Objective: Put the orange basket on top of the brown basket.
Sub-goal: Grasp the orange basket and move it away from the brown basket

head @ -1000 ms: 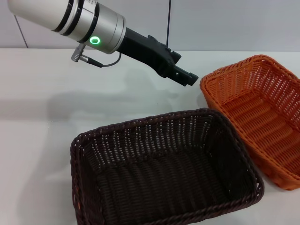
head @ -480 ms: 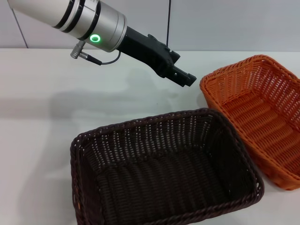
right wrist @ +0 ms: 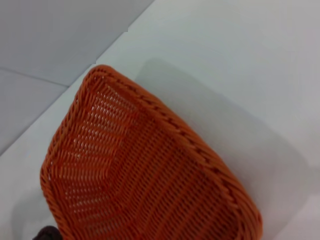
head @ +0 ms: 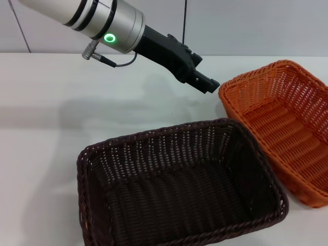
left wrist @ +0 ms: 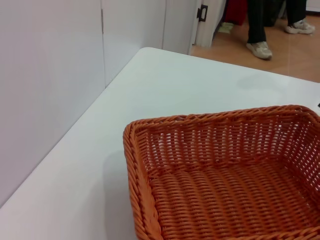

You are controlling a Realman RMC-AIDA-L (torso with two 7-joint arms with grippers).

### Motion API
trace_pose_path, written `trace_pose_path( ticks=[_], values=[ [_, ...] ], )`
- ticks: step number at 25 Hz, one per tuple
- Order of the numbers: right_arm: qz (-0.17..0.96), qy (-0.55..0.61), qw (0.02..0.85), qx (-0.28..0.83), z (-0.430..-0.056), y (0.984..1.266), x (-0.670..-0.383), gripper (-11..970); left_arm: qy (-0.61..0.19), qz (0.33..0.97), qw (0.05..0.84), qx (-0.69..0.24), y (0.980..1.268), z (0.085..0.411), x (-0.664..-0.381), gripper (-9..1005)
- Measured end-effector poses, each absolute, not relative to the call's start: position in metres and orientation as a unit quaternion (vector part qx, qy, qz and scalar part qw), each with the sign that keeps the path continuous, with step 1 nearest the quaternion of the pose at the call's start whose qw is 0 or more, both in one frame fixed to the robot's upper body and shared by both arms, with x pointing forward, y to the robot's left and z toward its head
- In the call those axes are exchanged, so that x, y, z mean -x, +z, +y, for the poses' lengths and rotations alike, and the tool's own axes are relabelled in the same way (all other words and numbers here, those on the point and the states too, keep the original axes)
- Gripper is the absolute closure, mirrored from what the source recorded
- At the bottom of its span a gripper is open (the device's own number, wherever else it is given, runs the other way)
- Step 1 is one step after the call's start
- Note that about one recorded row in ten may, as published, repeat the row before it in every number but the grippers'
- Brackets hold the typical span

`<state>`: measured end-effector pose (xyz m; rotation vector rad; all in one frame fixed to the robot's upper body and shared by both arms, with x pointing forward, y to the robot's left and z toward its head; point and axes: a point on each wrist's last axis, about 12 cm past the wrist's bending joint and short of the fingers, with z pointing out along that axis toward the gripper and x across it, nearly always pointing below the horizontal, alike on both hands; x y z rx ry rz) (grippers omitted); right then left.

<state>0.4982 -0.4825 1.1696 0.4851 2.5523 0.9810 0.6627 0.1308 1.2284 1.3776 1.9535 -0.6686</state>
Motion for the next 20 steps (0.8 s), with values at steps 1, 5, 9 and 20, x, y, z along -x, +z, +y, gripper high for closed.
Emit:
trace_pose_path(
  ticks=[1, 5, 9, 20],
  values=[
    [0.905, 0.343, 0.181, -0.172, -0.482, 1.168, -0.499, 130, -0.255, 0.745, 0.324, -0.525, 1.228, 0.131, -0.663, 135],
    [0.908, 0.337, 0.176, -0.176, -0.481, 1.16, -0.503, 130, -0.252, 0.745, 0.325, -0.525, 1.228, 0.13, -0.663, 135],
    [0.91, 0.34, 0.165, -0.173, -0.476, 1.153, -0.507, 130, -0.251, 0.745, 0.324, -0.526, 1.228, 0.128, -0.664, 134],
    [0.915, 0.353, 0.132, -0.146, -0.454, 1.14, -0.519, 131, -0.236, 0.743, 0.322, -0.538, 1.231, 0.114, -0.668, 135]
  ],
)
